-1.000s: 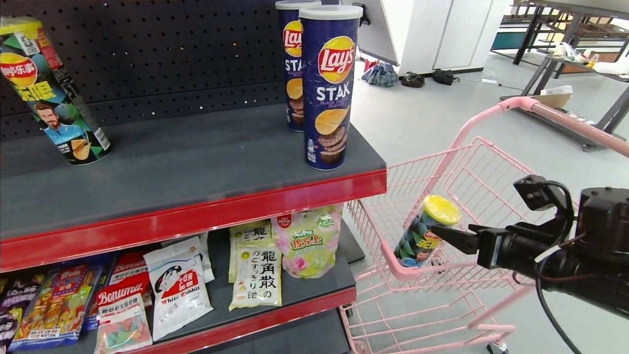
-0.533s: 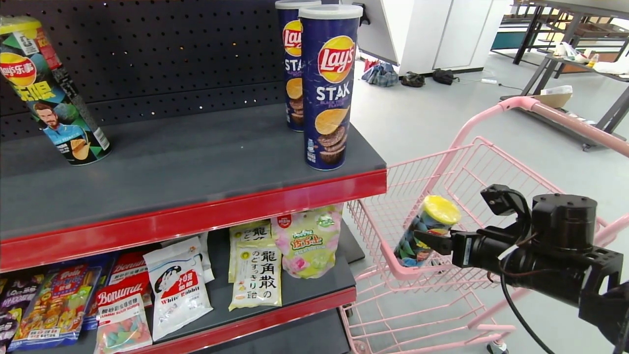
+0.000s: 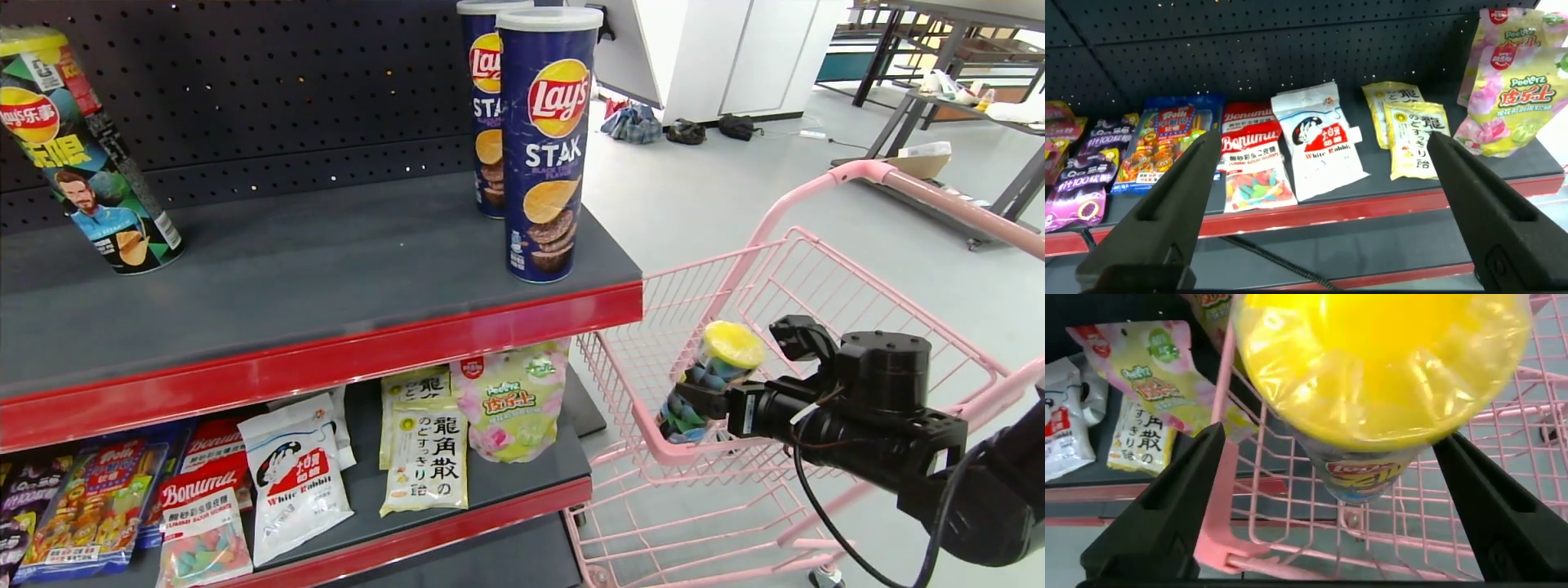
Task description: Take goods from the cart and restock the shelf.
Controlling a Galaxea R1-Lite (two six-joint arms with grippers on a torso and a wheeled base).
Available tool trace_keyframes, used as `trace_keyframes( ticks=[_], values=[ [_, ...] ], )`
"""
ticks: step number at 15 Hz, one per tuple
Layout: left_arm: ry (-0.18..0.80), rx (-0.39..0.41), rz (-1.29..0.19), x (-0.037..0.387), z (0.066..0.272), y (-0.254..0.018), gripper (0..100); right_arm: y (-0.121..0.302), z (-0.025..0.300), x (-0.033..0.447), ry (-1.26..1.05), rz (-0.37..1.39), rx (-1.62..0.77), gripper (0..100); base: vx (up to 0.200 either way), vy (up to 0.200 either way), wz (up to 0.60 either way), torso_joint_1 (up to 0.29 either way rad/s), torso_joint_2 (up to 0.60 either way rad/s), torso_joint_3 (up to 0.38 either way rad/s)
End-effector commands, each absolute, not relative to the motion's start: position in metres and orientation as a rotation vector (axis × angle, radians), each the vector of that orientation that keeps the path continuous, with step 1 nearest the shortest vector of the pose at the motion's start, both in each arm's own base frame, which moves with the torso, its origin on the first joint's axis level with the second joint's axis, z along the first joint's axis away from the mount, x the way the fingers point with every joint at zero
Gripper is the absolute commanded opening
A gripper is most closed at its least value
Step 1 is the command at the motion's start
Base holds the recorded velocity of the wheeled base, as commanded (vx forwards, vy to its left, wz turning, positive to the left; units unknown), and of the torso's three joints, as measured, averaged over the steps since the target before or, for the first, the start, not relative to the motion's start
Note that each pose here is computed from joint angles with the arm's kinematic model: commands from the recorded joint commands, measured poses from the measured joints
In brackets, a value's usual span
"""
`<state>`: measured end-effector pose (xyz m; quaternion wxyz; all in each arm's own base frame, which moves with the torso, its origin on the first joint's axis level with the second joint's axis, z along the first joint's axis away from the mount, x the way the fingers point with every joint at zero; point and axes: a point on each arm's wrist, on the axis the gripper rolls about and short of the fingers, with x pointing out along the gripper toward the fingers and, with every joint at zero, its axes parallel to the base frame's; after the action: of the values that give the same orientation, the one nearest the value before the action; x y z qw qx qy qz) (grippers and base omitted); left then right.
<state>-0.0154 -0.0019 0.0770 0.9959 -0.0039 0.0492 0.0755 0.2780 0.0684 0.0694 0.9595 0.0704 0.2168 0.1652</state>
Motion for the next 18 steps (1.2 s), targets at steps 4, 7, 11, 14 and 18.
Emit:
trace_keyframes(
  ticks=[4, 7, 11, 14, 18],
  values=[
    [0.098, -0.008, 0.152, -0.015, 0.077, -0.002, 100, 0.065, 0.06, 0.302, 0.436, 0.312, 0.151, 100, 0.0, 0.0, 0.0, 0.0, 0.0, 0.0],
    [0.098, -0.006, 0.152, -0.015, 0.077, -0.002, 100, 0.064, 0.056, 0.307, 0.44, 0.303, 0.15, 100, 0.0, 0.0, 0.0, 0.0, 0.0, 0.0],
    [0.098, -0.006, 0.152, -0.015, 0.077, -0.002, 100, 0.065, 0.053, 0.31, 0.443, 0.3, 0.152, 0, 0.0, 0.0, 0.0, 0.0, 0.0, 0.0],
    [0.098, -0.006, 0.152, -0.015, 0.077, -0.002, 100, 0.066, 0.054, 0.31, 0.441, 0.305, 0.149, 0, 0.0, 0.0, 0.0, 0.0, 0.0, 0.0],
    [0.098, -0.008, 0.152, -0.015, 0.077, -0.002, 100, 0.066, 0.095, 0.309, 0.291, 0.326, 0.106, 0, 0.0, 0.0, 0.0, 0.0, 0.0, 0.0]
  ],
)
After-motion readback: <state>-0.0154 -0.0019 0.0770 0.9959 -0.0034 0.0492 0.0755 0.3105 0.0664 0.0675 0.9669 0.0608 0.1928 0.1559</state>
